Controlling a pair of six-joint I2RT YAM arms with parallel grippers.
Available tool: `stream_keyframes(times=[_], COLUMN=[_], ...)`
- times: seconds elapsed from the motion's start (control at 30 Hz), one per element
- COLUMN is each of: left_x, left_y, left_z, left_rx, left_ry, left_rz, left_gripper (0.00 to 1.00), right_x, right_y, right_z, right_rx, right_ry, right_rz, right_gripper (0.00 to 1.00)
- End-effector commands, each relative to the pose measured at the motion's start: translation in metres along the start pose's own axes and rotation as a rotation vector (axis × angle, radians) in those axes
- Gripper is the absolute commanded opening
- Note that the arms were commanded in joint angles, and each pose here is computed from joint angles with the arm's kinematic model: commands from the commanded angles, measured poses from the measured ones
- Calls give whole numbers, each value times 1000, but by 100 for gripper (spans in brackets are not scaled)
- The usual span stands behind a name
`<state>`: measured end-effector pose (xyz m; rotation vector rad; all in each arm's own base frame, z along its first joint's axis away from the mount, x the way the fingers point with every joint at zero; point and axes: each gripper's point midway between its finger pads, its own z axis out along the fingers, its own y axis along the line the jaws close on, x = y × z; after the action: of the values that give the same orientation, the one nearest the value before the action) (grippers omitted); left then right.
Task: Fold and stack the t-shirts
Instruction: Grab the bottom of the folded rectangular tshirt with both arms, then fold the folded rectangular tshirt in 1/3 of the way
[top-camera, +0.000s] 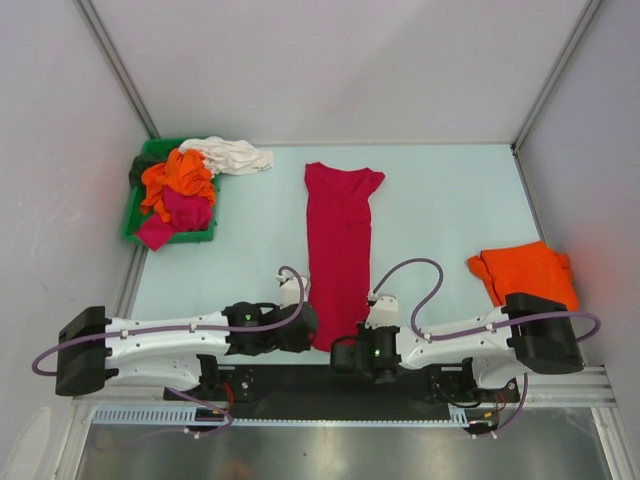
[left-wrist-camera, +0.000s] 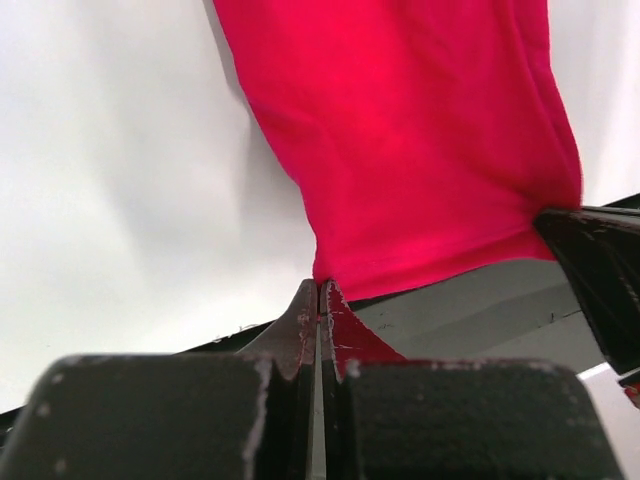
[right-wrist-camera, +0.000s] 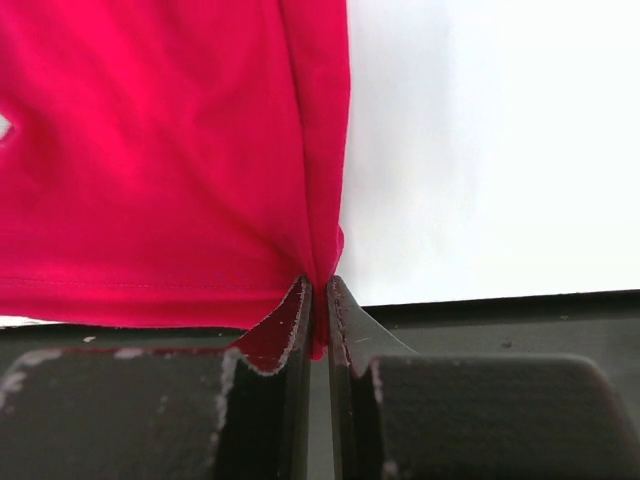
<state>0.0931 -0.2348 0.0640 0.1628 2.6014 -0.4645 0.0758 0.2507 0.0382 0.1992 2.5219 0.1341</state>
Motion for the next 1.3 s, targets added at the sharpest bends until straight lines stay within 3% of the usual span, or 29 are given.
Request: stream_keyframes(times=[0.0, 0.6, 0.93, 1.27], left_x=[-23, -105, -175, -244], left_y=[4, 0, 11, 32], left_z=[-14, -20, -3, 26], left_rx=[-42, -96, -197, -254], left_ry=[-83, -238, -300, -335], left_rz=[45, 15, 23, -12], left_gripper=[0, 0, 0, 0], right_x=[-38, -143, -212, -281], right_y=[-21, 3, 19, 6], right_z=[-11, -5, 33, 80], right_rx=[68, 12, 23, 62], right_ry=[-110, -231, -260, -282], right_rz=[-57, -26, -24, 25], right_gripper=[0, 0, 0, 0])
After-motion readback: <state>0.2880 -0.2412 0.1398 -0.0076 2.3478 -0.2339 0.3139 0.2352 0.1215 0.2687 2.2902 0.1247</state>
